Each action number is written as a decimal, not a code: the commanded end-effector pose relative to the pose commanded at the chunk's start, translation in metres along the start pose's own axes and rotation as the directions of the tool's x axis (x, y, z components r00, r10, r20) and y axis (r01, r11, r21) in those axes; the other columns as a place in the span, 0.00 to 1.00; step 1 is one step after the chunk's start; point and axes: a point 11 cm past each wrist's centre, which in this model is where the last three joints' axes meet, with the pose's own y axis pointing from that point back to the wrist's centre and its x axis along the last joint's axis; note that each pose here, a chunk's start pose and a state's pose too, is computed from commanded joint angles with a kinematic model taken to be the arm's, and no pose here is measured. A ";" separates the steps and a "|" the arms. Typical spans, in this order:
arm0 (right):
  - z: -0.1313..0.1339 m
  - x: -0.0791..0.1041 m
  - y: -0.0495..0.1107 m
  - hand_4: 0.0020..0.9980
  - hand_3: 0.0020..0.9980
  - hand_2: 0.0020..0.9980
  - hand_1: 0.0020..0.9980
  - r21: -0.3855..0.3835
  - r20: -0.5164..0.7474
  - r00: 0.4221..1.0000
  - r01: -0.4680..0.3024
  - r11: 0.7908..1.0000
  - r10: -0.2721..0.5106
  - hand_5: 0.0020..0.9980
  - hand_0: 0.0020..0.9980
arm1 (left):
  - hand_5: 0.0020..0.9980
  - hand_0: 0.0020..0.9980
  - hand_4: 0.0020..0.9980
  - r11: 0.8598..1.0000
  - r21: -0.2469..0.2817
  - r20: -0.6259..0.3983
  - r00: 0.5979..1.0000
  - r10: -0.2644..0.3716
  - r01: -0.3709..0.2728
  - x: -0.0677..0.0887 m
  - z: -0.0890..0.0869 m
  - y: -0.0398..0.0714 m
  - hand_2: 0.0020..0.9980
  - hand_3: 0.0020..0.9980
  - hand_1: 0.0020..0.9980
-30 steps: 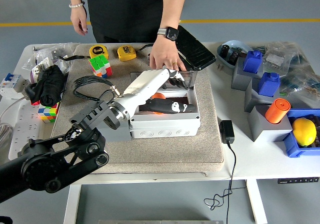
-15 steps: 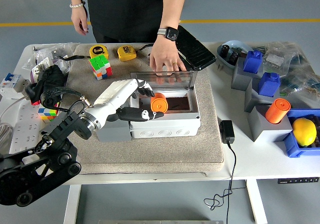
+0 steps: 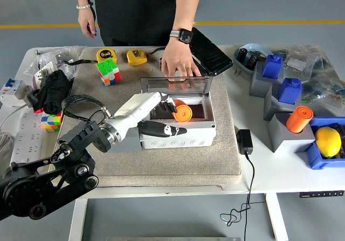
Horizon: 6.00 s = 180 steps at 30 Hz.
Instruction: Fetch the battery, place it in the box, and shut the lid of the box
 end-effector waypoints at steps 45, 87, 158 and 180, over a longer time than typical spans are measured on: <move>-0.003 -0.002 0.000 0.93 0.54 0.60 0.62 0.008 -0.014 1.000 0.005 1.000 -0.005 0.45 0.60 | 0.54 0.67 1.00 0.983 -0.177 -0.430 0.895 -0.115 0.042 -0.022 0.063 -0.040 0.62 0.57 0.66; -0.007 -0.004 0.000 0.93 0.54 0.60 0.62 0.021 -0.011 1.000 0.009 1.000 -0.009 0.45 0.60 | 0.53 0.62 1.00 1.000 0.005 -0.306 0.952 -0.008 0.010 -0.012 -0.015 -0.022 0.60 0.56 0.64; -0.013 -0.008 0.001 0.93 0.54 0.60 0.62 0.041 -0.026 0.999 0.020 0.999 -0.019 0.45 0.60 | 0.53 0.56 1.00 0.997 -0.074 -0.382 0.924 -0.031 0.003 -0.019 0.015 -0.031 0.58 0.55 0.60; -0.012 -0.007 0.001 0.93 0.54 0.60 0.62 0.041 -0.024 1.000 0.017 0.999 -0.016 0.45 0.60 | 0.54 0.75 1.00 0.958 -0.120 -0.256 0.941 0.223 -0.260 0.073 0.023 -0.033 0.67 0.63 0.73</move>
